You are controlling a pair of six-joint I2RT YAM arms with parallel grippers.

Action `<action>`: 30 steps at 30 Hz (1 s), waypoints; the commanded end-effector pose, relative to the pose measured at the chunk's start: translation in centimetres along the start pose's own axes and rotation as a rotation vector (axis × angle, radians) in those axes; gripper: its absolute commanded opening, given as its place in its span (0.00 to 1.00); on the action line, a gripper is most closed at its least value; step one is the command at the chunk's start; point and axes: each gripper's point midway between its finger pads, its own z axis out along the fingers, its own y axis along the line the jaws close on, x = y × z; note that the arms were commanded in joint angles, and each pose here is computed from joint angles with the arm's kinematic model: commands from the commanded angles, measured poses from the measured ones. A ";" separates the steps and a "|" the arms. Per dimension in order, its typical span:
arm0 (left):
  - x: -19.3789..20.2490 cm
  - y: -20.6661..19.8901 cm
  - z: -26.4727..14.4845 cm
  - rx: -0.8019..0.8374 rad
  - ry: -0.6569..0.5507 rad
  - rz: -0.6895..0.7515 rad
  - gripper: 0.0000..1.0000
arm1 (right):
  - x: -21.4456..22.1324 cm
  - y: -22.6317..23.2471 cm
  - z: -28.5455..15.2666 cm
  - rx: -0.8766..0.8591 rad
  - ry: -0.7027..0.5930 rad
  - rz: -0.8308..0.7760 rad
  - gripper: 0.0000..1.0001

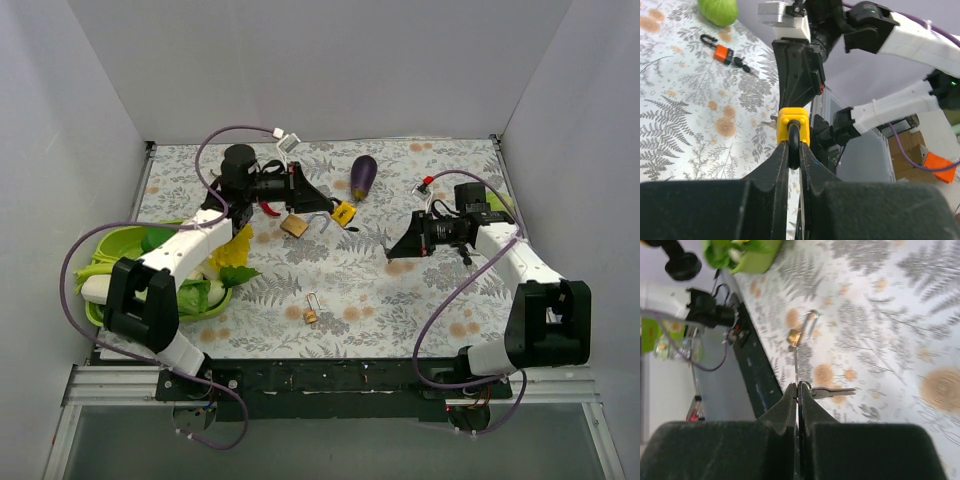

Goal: Lock with the key
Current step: Lock the lock, then place the key at the center of the board.

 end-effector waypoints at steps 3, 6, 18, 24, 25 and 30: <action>3.8 4.9 4.0 -0.111 0.153 -0.076 0.00 | -1.7 -7.3 -1.0 0.262 -0.054 0.062 0.01; 5.6 7.7 5.6 -0.138 0.224 -0.139 0.00 | -2.6 -9.6 -1.3 0.349 -0.061 0.063 0.01; 12.4 15.5 9.6 -0.206 0.457 -0.178 0.00 | -1.7 -15.8 -0.7 0.406 -0.017 0.176 0.01; 12.6 16.0 10.4 -0.159 0.473 -0.190 0.00 | -1.3 -17.4 0.2 0.384 0.014 0.222 0.01; 12.5 15.8 10.4 -0.154 0.471 -0.196 0.00 | -1.3 -17.5 0.2 0.382 0.015 0.224 0.01; 11.3 14.3 10.3 -0.130 0.450 -0.187 0.00 | -0.6 -18.9 0.5 0.403 0.041 0.256 0.19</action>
